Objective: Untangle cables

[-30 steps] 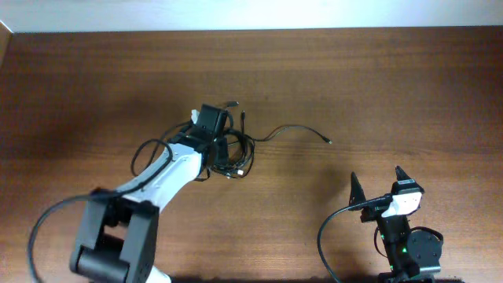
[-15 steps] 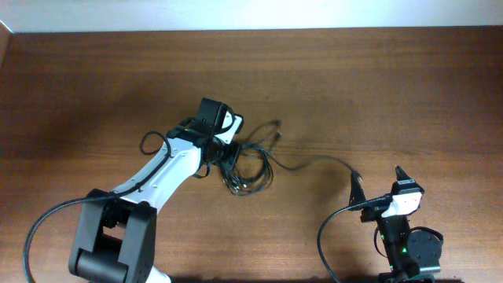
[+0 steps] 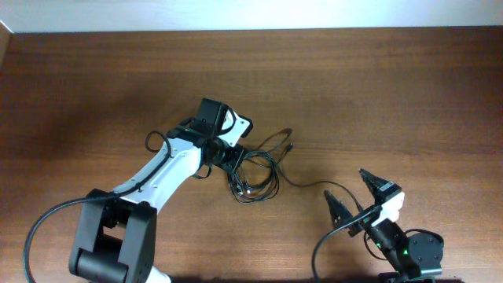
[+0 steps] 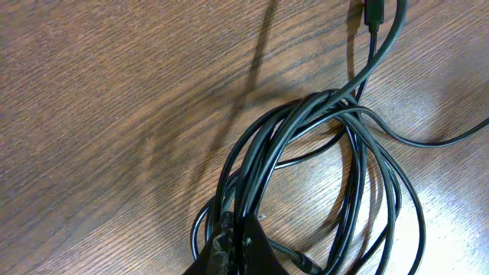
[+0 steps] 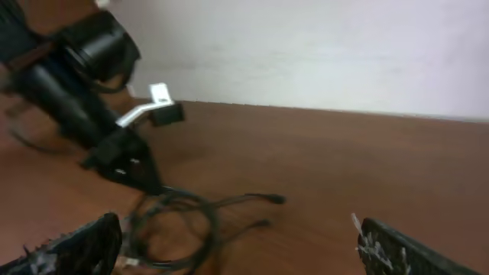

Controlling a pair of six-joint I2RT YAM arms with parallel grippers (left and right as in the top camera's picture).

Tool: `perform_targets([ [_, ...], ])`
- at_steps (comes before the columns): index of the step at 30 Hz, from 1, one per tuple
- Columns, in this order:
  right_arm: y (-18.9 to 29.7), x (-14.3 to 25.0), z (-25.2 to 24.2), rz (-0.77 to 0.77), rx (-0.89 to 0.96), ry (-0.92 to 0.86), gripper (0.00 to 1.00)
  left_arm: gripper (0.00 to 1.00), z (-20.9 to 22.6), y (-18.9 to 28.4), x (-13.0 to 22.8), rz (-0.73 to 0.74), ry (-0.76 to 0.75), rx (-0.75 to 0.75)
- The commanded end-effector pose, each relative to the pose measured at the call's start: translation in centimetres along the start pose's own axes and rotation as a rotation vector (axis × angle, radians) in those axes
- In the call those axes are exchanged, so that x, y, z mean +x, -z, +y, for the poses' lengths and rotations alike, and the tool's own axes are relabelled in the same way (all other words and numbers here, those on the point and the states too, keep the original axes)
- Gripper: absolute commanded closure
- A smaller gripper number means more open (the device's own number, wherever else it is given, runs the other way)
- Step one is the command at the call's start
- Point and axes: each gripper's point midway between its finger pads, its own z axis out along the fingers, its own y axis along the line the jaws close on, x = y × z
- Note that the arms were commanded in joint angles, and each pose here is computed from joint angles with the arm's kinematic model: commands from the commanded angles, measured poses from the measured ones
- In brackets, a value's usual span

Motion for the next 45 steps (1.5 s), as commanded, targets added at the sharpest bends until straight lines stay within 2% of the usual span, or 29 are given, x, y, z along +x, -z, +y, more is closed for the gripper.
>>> perform_targets([
  [1,0.6,-3.3,1.8,-0.052,-0.070,-0.160,0.02,0.56,-0.3,1.0,-1.7,-0.059,0.003,0.013],
  [2,1.2,-5.6,2.3,-0.095,-0.077,-0.141,0.02,0.42,-0.3,1.0,-1.7,-0.060,0.002,0.013],
  [3,1.6,-7.1,2.7,-0.117,-0.076,-0.141,0.02,0.35,-0.3,0.9,-1.6,-0.058,0.004,0.013],
  [6,2.9,-9.7,3.3,-0.086,-0.043,-0.180,0.02,0.36,-0.1,0.7,-1.1,-0.044,0.014,0.000],
  [7,2.9,-9.9,3.2,-0.058,-0.025,-0.200,0.02,0.32,0.7,0.5,-0.6,-0.029,0.052,-0.044],
  [8,2.7,-10.2,3.1,0.000,-0.014,-0.237,0.02,0.32,1.7,0.2,0.0,-0.019,0.106,-0.095],
  [10,1.2,-9.9,3.1,0.155,-0.028,-0.326,0.02,0.49,1.9,-0.1,0.3,-0.017,0.125,-0.106],
  [13,-1.4,-8.4,3.9,0.364,-0.155,-0.482,0.02,0.53,2.2,-1.4,0.8,0.010,0.135,-0.104],
  [14,-1.9,-8.1,4.2,0.400,-0.197,-0.515,0.02,0.56,2.4,-2.0,1.1,0.023,0.139,-0.102],
  [16,-2.6,-7.3,6.2,0.500,-0.395,-0.627,0.02,0.60,2.4,-2.6,1.4,0.038,0.168,-0.098],
  [19,-3.2,-5.7,6.6,0.598,-0.494,-0.765,0.02,0.64,2.3,-2.5,2.2,0.070,0.176,-0.096],
  [22,-4.3,-3.6,5.2,0.647,-0.420,-0.812,0.13,0.83,2.2,-2.4,2.6,0.094,0.181,-0.095],
  [24,-4.6,-2.4,4.3,0.677,-0.354,-0.833,0.21,0.91,2.2,-2.4,2.6,0.093,0.180,-0.094],
  [25,-4.7,-1.3,3.5,0.702,-0.284,-0.843,0.23,1.00,1.8,-2.5,2.4,0.085,0.178,-0.074],
  [27,-4.8,0.2,2.2,0.722,-0.187,-0.836,0.28,1.00,0.7,-2.6,1.9,0.069,0.122,-0.002],
  [28,-4.9,0.9,1.5,0.732,-0.137,-0.847,0.35,1.00,0.7,-2.6,1.9,0.069,0.121,-0.002],
  [30,-4.8,2.8,0.3,0.776,0.007,-0.997,0.37,1.00,-0.1,-2.6,1.5,0.052,0.093,0.048],
  [37,-6.8,7.5,1.5,0.940,0.088,-1.190,0.42,1.00,-4.0,-2.0,0.7,0.001,-0.033,0.276],
  [40,-8.8,10.5,2.7,0.996,0.204,-1.312,0.51,1.00,-5.0,-1.6,0.5,-0.014,-0.049,0.340],
  [42,-10.9,12.3,3.4,0.974,0.291,-1.364,0.52,1.00,-5.2,-1.6,0.4,-0.022,-0.052,0.349],
  [45,-14.2,13.4,4.2,0.865,0.317,-1.336,0.52,1.00,-5.5,-1.4,0.3,-0.028,-0.051,0.374],
])
